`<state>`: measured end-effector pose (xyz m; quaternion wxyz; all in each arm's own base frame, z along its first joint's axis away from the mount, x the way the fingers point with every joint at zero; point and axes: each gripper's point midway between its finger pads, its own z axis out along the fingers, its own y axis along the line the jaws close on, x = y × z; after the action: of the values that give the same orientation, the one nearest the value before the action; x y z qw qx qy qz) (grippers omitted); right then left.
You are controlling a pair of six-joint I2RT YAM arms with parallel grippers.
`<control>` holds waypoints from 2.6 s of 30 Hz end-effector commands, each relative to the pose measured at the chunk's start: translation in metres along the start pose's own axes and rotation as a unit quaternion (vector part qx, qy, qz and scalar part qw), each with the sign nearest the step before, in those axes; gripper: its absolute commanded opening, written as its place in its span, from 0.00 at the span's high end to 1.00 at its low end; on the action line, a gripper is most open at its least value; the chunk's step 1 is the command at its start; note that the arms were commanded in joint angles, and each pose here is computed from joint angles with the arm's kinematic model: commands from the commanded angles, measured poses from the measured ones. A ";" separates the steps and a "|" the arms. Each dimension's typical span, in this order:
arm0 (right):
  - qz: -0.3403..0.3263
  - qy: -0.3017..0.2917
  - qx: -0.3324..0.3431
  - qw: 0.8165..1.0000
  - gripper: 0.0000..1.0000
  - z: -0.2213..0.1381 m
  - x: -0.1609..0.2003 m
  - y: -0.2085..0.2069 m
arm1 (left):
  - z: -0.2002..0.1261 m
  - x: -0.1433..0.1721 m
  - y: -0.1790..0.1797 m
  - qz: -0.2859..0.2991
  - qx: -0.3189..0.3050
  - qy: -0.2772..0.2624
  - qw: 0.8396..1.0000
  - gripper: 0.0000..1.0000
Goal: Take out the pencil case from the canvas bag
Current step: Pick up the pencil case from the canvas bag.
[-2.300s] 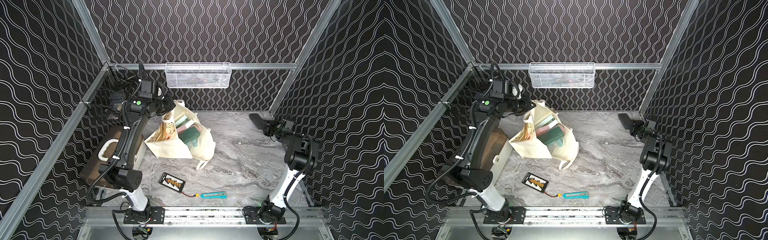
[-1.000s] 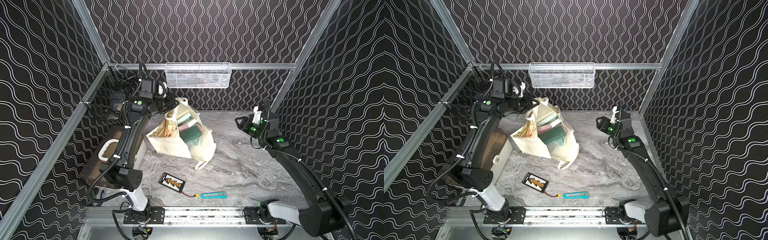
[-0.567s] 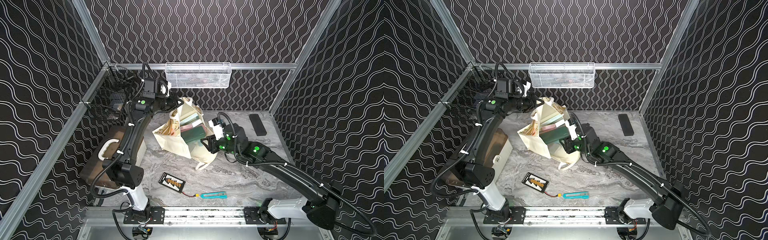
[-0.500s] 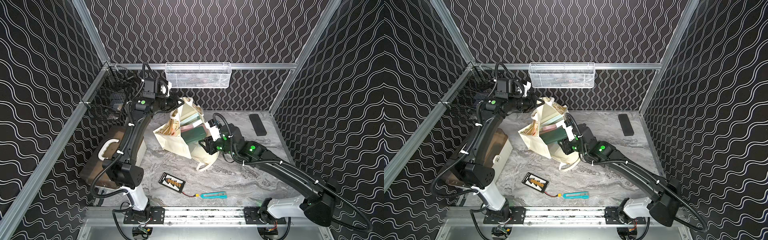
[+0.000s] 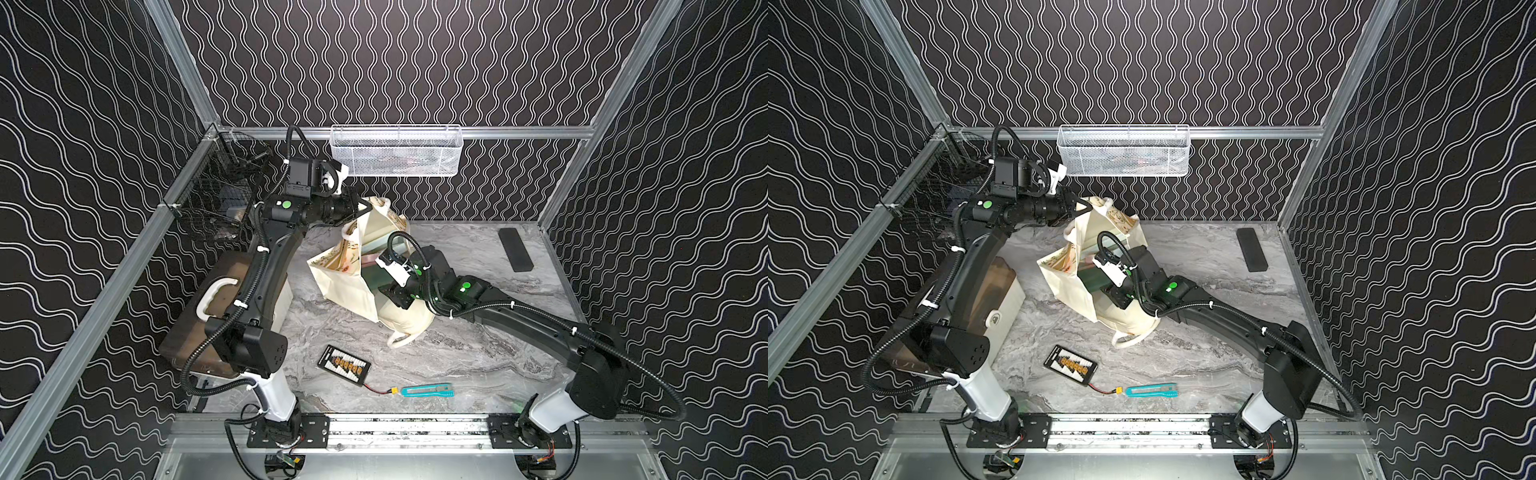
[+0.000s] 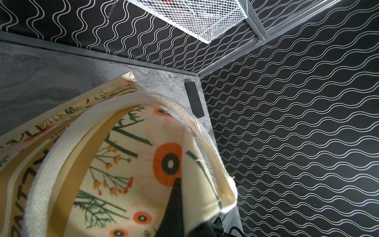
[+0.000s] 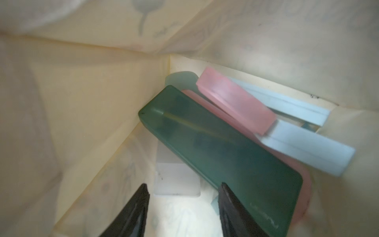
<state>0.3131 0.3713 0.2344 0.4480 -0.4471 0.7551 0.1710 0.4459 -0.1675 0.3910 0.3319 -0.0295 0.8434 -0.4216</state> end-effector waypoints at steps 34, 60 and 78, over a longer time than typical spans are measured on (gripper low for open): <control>-0.278 -0.028 0.079 0.957 0.23 0.010 -0.023 -0.041 | -0.001 0.010 -0.045 0.085 0.088 0.031 0.992 1.00; -0.256 -0.010 0.028 0.966 0.45 0.036 -0.011 -0.037 | 0.003 0.016 -0.056 0.091 0.104 0.044 0.989 1.00; -0.260 -0.017 0.034 0.965 0.74 0.029 -0.018 -0.039 | 0.007 0.014 -0.054 0.085 0.105 0.045 0.990 1.00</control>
<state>0.3649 0.3768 0.2275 0.4933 -0.6122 0.6175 0.0246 0.4256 -0.2007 0.3867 0.2897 0.0454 0.8476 -0.4423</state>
